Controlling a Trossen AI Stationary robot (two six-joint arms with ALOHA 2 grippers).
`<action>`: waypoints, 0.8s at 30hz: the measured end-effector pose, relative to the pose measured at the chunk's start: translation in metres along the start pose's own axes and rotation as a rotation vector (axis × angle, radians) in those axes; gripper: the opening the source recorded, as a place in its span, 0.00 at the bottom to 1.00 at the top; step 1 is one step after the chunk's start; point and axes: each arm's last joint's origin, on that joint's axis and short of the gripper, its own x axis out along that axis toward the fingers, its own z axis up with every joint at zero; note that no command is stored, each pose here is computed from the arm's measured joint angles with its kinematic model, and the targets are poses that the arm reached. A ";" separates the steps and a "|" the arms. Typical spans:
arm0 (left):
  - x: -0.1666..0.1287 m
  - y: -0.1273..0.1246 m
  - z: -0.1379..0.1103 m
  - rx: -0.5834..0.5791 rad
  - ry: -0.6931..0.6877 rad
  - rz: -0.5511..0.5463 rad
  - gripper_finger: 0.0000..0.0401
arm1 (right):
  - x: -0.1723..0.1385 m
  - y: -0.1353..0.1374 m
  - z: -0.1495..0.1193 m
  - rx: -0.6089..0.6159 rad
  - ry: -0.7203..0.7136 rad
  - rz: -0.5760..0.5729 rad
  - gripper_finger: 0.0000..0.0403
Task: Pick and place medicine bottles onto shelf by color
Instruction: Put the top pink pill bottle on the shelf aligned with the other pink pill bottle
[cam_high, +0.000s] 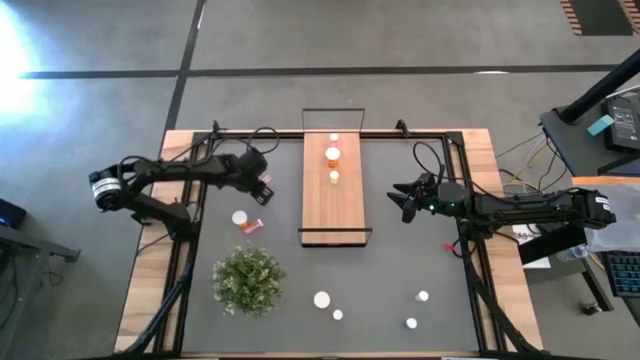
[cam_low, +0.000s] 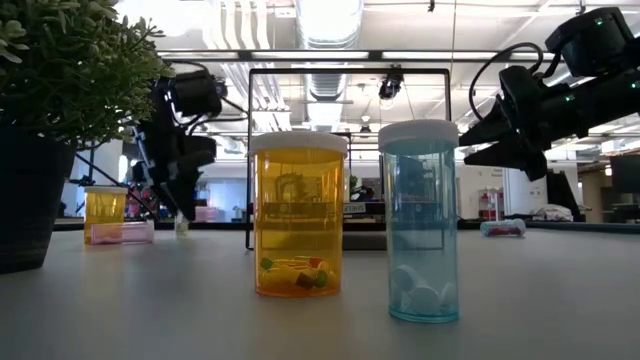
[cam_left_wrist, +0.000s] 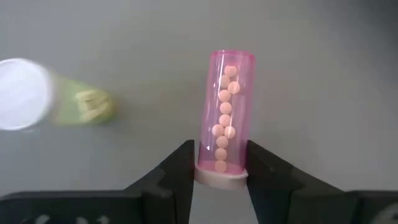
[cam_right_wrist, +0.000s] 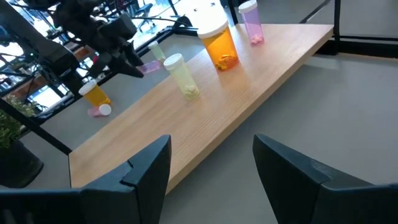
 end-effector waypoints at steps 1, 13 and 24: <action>-0.002 -0.002 0.001 -0.007 -0.007 -0.009 0.26 | 0.000 0.000 0.000 0.000 0.000 0.000 0.54; -0.020 -0.022 0.003 0.012 -0.062 -0.116 0.25 | 0.000 0.000 0.000 0.000 0.000 0.000 0.54; -0.036 -0.038 0.017 0.049 -0.123 -0.171 0.25 | 0.000 0.000 0.000 0.000 0.000 0.000 0.54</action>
